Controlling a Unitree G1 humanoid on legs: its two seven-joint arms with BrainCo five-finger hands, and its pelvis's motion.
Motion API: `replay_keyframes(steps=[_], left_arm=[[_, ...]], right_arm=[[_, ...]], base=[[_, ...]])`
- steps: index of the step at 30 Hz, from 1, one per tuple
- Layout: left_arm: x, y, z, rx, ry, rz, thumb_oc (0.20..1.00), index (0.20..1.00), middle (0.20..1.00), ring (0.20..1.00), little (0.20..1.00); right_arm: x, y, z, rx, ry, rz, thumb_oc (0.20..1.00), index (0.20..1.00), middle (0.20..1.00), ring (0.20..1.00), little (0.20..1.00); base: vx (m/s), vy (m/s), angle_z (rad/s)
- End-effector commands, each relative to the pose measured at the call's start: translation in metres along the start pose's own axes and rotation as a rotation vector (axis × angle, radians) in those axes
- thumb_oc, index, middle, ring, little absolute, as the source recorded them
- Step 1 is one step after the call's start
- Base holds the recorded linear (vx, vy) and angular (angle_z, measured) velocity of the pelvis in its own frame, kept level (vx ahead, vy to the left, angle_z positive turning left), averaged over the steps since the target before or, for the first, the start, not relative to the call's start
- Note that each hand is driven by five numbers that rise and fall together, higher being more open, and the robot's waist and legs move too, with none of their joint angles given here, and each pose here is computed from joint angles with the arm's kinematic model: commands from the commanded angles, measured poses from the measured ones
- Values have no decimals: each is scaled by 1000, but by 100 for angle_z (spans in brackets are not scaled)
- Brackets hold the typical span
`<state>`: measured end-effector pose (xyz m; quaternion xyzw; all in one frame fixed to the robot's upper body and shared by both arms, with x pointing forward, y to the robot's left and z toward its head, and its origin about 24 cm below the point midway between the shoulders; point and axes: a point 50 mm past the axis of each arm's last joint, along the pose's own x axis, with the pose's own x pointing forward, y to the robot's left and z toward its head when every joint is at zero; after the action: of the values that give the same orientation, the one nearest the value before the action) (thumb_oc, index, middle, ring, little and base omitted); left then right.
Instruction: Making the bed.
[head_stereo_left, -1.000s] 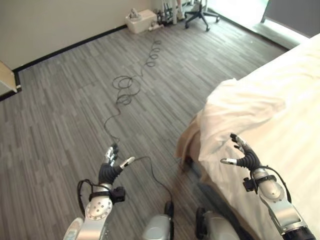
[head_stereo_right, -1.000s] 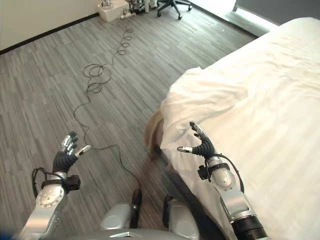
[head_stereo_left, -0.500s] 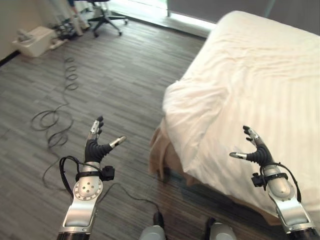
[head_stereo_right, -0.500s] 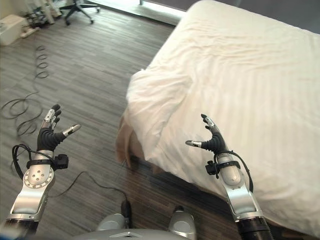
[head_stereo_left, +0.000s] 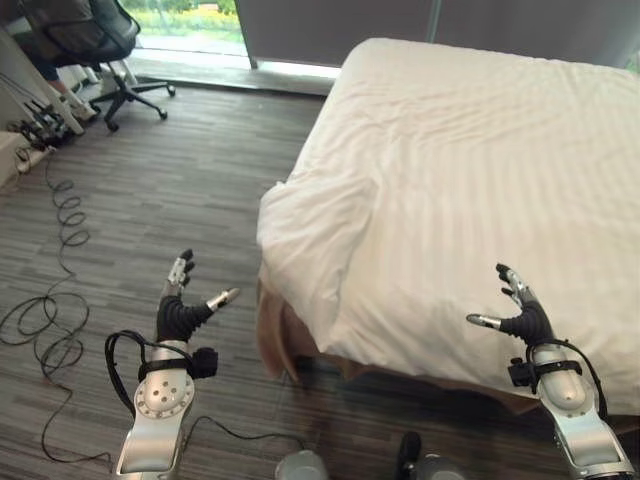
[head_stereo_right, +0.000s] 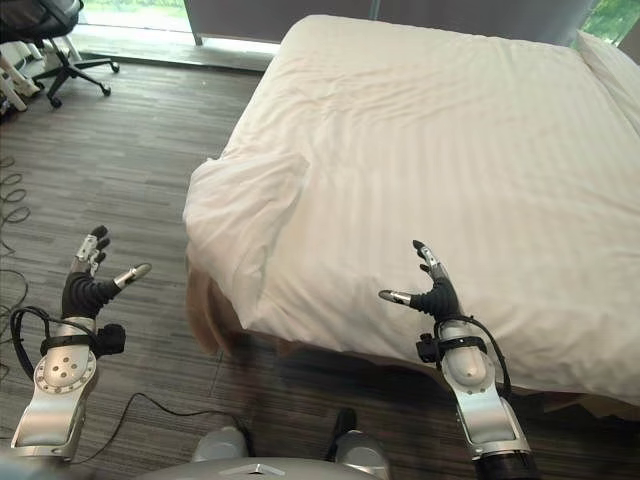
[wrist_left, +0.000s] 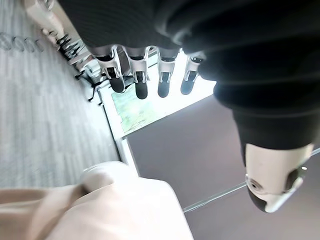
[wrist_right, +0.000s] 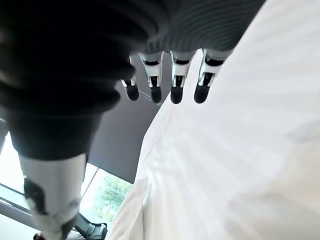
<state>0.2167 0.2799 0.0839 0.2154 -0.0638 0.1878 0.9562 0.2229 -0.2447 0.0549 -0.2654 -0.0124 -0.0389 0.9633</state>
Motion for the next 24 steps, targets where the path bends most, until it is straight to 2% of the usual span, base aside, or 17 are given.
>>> replay_keyframes(steps=[1, 4, 5, 6, 7, 8, 10, 12, 13, 24], left_arm=[[17, 23, 40, 74, -232, 129, 1000, 1000, 1000, 1000, 1000], [34, 38, 49, 218, -268, 197, 1000, 1000, 1000, 1000, 1000], [49, 46, 54, 330, -282, 247, 1000, 1000, 1000, 1000, 1000], [49, 46, 54, 329, -284, 248, 1000, 1000, 1000, 1000, 1000], [70, 59, 59, 474, -280, 301, 1000, 1000, 1000, 1000, 1000], [71, 58, 59, 474, -284, 301, 1000, 1000, 1000, 1000, 1000], [94, 72, 69, 667, -261, 317, 1000, 1000, 1000, 1000, 1000], [104, 73, 74, 717, -265, 314, 1000, 1000, 1000, 1000, 1000], [113, 83, 79, 772, -248, 324, 1000, 1000, 1000, 1000, 1000], [144, 84, 107, 845, -256, 330, 1000, 1000, 1000, 1000, 1000]], right_arm=[[8, -18, 20, -11, -116, -68, 1000, 1000, 1000, 1000, 1000], [8, -15, 15, -16, -96, -26, 1000, 1000, 1000, 1000, 1000], [8, -9, 12, -15, -84, 24, 1000, 1000, 1000, 1000, 1000], [9, -9, 12, -14, -85, 22, 1000, 1000, 1000, 1000, 1000], [6, -6, 10, -12, -81, 63, 1000, 1000, 1000, 1000, 1000], [7, -6, 10, -10, -82, 60, 1000, 1000, 1000, 1000, 1000], [-6, -9, 1, -8, -51, 89, 1000, 1000, 1000, 1000, 1000], [-10, -9, -1, 3, -39, 85, 1000, 1000, 1000, 1000, 1000], [-15, -7, -5, 4, -20, 95, 1000, 1000, 1000, 1000, 1000], [-34, 22, -14, 30, 36, 194, 1000, 1000, 1000, 1000, 1000]], base=[[73, 189, 2], [115, 216, 14], [162, 268, -4], [236, 324, -55], [109, 159, -69], [153, 237, -87], [114, 256, -69], [140, 296, -32], [187, 414, -23], [30, 228, -52]])
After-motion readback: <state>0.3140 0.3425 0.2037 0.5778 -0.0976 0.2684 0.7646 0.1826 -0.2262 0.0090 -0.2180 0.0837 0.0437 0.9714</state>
